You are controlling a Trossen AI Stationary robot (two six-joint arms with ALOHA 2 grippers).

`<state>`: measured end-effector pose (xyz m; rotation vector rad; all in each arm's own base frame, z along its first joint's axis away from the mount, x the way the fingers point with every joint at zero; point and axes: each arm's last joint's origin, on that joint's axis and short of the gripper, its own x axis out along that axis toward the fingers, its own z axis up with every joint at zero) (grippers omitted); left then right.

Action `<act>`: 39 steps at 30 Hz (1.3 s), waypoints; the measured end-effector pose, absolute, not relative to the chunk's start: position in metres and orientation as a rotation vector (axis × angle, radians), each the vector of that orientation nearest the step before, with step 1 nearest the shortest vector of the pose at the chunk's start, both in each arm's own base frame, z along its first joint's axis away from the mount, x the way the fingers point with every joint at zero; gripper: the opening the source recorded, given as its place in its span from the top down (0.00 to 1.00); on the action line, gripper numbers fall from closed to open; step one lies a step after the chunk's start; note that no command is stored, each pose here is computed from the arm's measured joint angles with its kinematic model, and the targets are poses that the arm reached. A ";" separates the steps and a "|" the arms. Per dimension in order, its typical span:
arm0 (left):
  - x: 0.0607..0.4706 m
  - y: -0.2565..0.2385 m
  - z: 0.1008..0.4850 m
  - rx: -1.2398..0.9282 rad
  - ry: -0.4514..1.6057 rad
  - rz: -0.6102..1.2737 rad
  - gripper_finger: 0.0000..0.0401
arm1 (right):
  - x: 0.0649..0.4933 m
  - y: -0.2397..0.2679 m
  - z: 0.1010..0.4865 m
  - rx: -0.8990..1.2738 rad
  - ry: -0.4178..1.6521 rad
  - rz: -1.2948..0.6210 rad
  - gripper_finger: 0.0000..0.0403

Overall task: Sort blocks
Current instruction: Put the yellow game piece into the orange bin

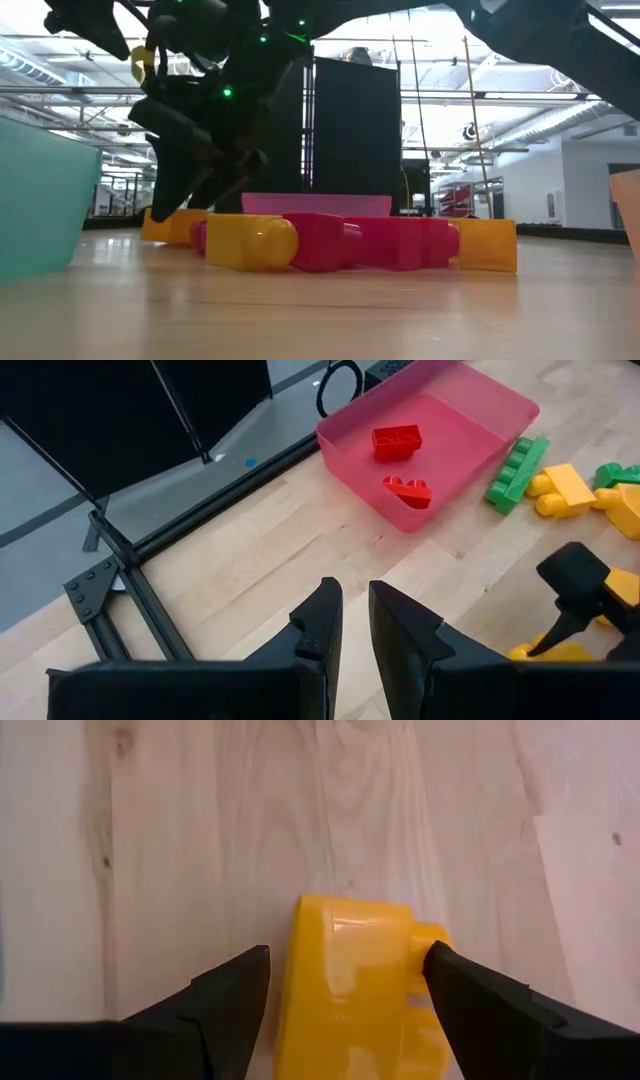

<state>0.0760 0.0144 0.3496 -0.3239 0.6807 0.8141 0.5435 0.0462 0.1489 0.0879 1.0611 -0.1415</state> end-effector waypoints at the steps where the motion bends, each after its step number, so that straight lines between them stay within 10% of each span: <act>1: 0.076 0.014 0.350 -0.324 0.681 0.814 0.85 | 0.543 0.046 0.149 0.086 1.067 -0.143 0.35; 6: 0.076 0.014 0.350 -0.322 0.679 0.817 0.85 | 0.539 0.044 0.146 0.039 1.106 -0.210 0.41; 19: 0.076 0.014 0.350 -0.324 0.678 0.818 0.85 | 0.531 0.042 0.165 0.012 1.125 -0.204 0.97; 39: 0.076 0.014 0.350 -0.322 0.679 0.819 0.85 | 0.427 0.059 0.332 -0.011 1.215 -0.163 1.00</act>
